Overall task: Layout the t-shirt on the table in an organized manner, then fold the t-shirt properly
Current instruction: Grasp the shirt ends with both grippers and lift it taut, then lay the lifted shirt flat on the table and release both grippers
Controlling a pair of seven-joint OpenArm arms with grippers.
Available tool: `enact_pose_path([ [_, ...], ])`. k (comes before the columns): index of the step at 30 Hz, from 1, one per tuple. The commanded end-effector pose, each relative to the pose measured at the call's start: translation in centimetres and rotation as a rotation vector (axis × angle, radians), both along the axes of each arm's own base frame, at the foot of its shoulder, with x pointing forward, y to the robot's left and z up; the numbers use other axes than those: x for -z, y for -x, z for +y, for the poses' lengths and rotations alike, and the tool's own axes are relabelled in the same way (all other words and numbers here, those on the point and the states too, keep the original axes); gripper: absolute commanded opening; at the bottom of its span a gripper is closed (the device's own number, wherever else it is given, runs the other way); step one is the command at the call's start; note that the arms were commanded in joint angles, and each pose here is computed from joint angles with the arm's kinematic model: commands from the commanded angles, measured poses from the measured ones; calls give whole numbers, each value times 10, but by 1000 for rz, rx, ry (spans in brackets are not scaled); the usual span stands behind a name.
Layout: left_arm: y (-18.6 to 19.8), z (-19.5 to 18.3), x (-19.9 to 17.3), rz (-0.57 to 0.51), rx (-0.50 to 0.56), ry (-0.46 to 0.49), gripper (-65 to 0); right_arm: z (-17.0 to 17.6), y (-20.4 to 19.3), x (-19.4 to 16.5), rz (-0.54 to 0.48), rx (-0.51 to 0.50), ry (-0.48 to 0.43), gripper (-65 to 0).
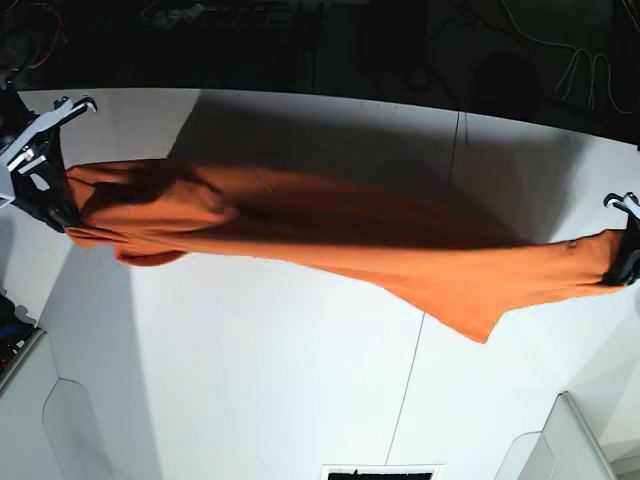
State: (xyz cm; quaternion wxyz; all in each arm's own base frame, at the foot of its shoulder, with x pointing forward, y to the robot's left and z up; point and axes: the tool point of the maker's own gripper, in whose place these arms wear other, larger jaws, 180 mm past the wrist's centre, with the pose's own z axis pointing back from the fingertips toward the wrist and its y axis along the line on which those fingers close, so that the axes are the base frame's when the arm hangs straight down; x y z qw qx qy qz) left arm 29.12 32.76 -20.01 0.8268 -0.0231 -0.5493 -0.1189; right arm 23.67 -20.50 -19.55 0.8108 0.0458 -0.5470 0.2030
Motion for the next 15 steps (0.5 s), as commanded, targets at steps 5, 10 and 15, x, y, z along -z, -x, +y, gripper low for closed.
enact_pose_path([
  [5, 5, 11, -64, -173, -26, -74, -650, -32, -7, -51, -170, 77, 25, -650],
  [10, 10, -5, -93, -255, 7, -128, -650, -49, -12, -77, -257, 123, 59, -650],
  [15, 7, -12, -113, -327, 30, -184, -650, -53, -23, -104, -365, 131, 105, -650],
])
